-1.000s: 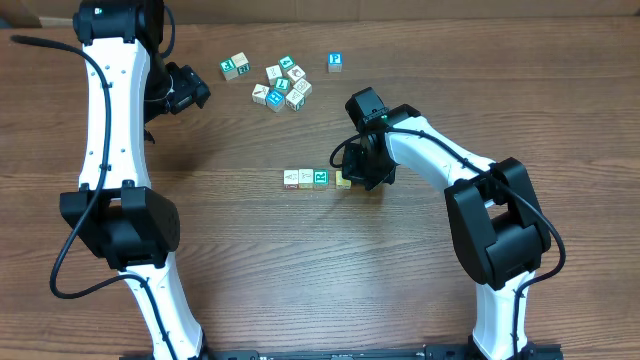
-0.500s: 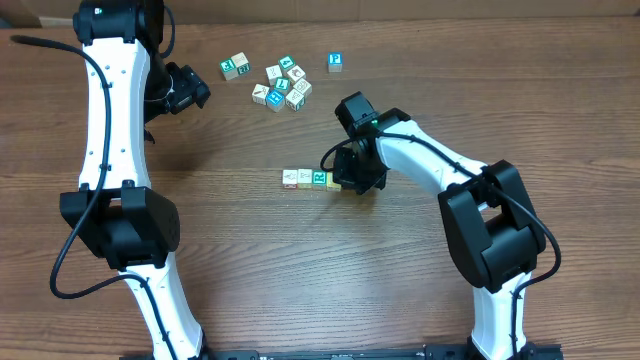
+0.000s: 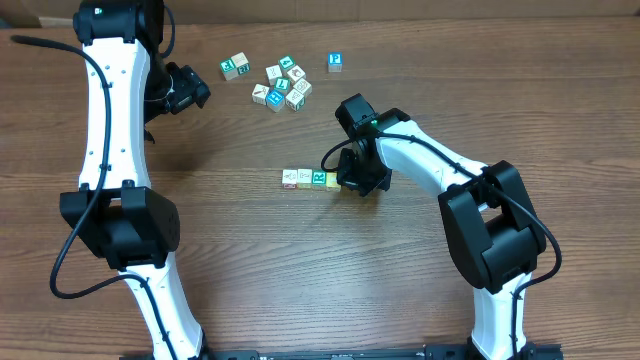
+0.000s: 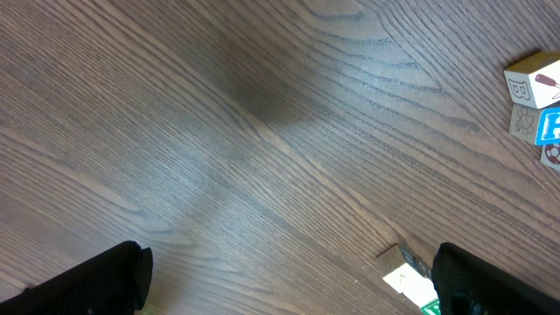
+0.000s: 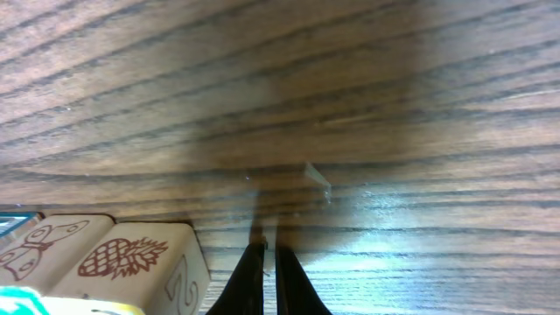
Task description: Form a horizontal line
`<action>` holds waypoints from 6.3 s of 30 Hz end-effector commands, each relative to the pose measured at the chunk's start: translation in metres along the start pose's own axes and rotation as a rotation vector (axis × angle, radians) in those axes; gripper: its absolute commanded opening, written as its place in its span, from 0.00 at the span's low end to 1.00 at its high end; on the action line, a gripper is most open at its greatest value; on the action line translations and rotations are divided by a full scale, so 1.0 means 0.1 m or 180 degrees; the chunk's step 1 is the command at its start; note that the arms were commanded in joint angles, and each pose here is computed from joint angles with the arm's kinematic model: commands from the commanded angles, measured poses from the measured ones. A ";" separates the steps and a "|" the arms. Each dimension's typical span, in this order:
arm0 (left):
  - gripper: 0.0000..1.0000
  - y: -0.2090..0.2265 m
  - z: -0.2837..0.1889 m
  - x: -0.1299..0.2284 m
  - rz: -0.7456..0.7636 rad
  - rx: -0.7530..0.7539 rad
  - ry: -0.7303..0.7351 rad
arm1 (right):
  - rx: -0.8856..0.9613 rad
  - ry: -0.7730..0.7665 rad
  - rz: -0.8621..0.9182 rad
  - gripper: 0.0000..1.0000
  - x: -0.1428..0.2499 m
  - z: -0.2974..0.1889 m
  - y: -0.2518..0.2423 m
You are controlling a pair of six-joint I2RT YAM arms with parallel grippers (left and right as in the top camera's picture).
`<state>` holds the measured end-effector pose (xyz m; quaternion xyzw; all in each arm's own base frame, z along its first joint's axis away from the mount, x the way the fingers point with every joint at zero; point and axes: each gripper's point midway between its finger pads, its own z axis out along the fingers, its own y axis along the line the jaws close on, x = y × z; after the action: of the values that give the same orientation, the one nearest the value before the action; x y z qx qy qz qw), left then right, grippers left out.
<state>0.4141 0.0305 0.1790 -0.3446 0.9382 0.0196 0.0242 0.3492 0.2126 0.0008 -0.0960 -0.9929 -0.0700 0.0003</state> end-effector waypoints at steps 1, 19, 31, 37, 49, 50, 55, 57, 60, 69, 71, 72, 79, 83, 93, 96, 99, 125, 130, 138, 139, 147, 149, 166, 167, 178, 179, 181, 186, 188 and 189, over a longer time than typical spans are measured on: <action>1.00 -0.02 0.02 0.02 0.0050 -0.0014 0.0022 | 0.0109 -0.0034 0.0021 0.04 0.03 -0.08 -0.08; 1.00 -0.02 0.02 0.02 0.0050 -0.0014 0.0022 | 0.0265 0.0154 0.0043 0.04 0.18 -0.09 -0.20; 1.00 -0.02 0.02 0.02 0.0050 -0.0014 0.0022 | 0.0316 0.0226 -0.0123 0.04 0.36 -0.07 -0.09; 1.00 -0.02 0.02 0.02 0.0047 -0.0014 0.0022 | 0.0341 0.0227 -0.0134 0.04 0.50 -0.05 0.05; 1.00 -0.02 0.02 0.02 0.0049 -0.0014 0.0022 | 0.0216 0.0089 -0.0125 0.04 0.46 -0.02 0.20; 1.00 -0.02 0.02 0.02 0.0049 -0.0014 0.0022 | 0.0212 0.0085 -0.0127 0.04 0.46 -0.02 0.21; 1.00 -0.02 0.02 0.02 0.0049 -0.0014 0.0022 | 0.0180 0.0070 -0.0129 0.04 0.44 -0.02 0.23; 1.00 -0.02 0.02 0.02 0.0049 -0.0014 0.0022 | 0.0156 0.0045 -0.0132 0.04 0.43 -0.02 0.25; 1.00 -0.02 0.02 0.02 0.0049 -0.0014 0.0022 | 0.0117 0.0009 -0.0137 0.04 0.40 -0.02 0.28; 0.99 -0.02 0.02 0.02 0.0049 -0.0014 0.0022 | 0.0076 -0.0032 -0.0142 0.04 0.37 -0.02 0.31; 1.00 -0.02 0.02 0.02 0.0049 -0.0014 0.0022 | 0.0055 -0.0052 -0.0145 0.04 0.35 -0.02 0.33; 0.99 -0.02 0.02 0.02 0.0049 -0.0014 0.0022 | 0.0049 -0.0058 -0.0146 0.04 0.35 -0.02 0.33; 1.00 -0.02 0.02 0.02 0.0049 -0.0014 0.0022 | 0.0057 -0.0048 -0.0147 0.04 0.36 -0.02 0.33; 1.00 -0.02 0.02 0.02 0.0049 -0.0014 0.0022 | 0.0187 0.0064 -0.0133 0.04 0.44 -0.02 0.22; 1.00 -0.02 0.02 0.02 0.0049 -0.0014 0.0022 | 0.0650 -0.0190 0.0130 0.04 0.10 -0.10 -0.29; 1.00 -0.02 0.02 0.02 0.0049 -0.0014 0.0022 | 0.0671 -0.0351 0.0128 0.04 -0.10 -0.12 -0.40; 0.99 -0.02 0.02 0.02 0.0049 -0.0014 0.0022 | 0.0625 -0.0445 -0.0018 0.44 -0.27 -0.14 -0.45; 0.99 -0.02 0.02 0.02 0.0049 -0.0014 0.0022 | 0.0622 -0.0459 0.0047 1.00 -0.37 -0.16 -0.58; 0.99 -0.02 0.02 0.02 0.0049 -0.0014 0.0022 | 0.0621 -0.0448 0.0097 1.00 -0.40 -0.16 -0.63; 0.99 -0.02 0.02 0.02 0.0049 -0.0014 0.0022 | 0.0567 -0.0494 0.0164 1.00 -0.45 -0.24 -0.67; 1.00 -0.02 0.02 0.02 0.0049 -0.0014 0.0022 | 0.0526 -0.0553 0.0167 1.00 -0.47 -0.33 -0.65; 1.00 -0.02 0.02 0.02 0.0049 -0.0014 0.0022 | 0.0124 -0.1120 0.0170 1.00 -0.55 -1.17 -0.48; 0.99 -0.02 0.02 0.02 0.0049 -0.0014 0.0022 | 0.0009 -0.1297 0.0170 1.00 -0.55 -1.43 -0.45; 0.99 -0.02 0.02 0.02 0.0049 -0.0014 0.0022 | -0.0193 -0.3341 -0.0501 1.00 -0.17 -3.74 -0.79; 1.00 -0.02 0.02 0.02 0.0050 -0.0014 0.0022 | -0.0199 -0.3452 -0.0629 1.00 -0.15 -3.83 -0.78; 1.00 -0.02 0.02 0.02 0.0050 -0.0014 0.0022 | -0.1219 -0.4691 -0.0864 1.00 0.16 -4.26 -0.89; 1.00 -0.02 0.02 0.02 0.0050 -0.0014 0.0022 | -0.1302 -0.4805 -0.0911 1.00 0.22 -4.26 -0.91; 1.00 -0.02 0.02 0.02 0.0050 -0.0014 0.0022 | -0.1424 -0.5051 -0.0982 1.00 0.35 -4.27 -0.96; 1.00 -0.02 0.02 0.02 0.0049 -0.0014 0.0022 | -0.1516 -0.5698 -0.0965 1.00 0.66 -4.24 -1.18; 1.00 -0.02 0.02 0.02 0.0049 -0.0014 0.0022 | -0.1541 -0.5866 -0.0966 1.00 0.75 -4.19 -1.23; 0.99 -0.02 0.02 0.02 0.0049 -0.0014 0.0022 | -0.1551 -0.5937 -0.0966 1.00 0.80 -4.15 -1.26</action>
<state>0.4141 0.0305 0.1790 -0.3446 0.9382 0.0197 0.0243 0.2545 0.0486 0.4096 0.0083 -0.5724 -0.1696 -0.8022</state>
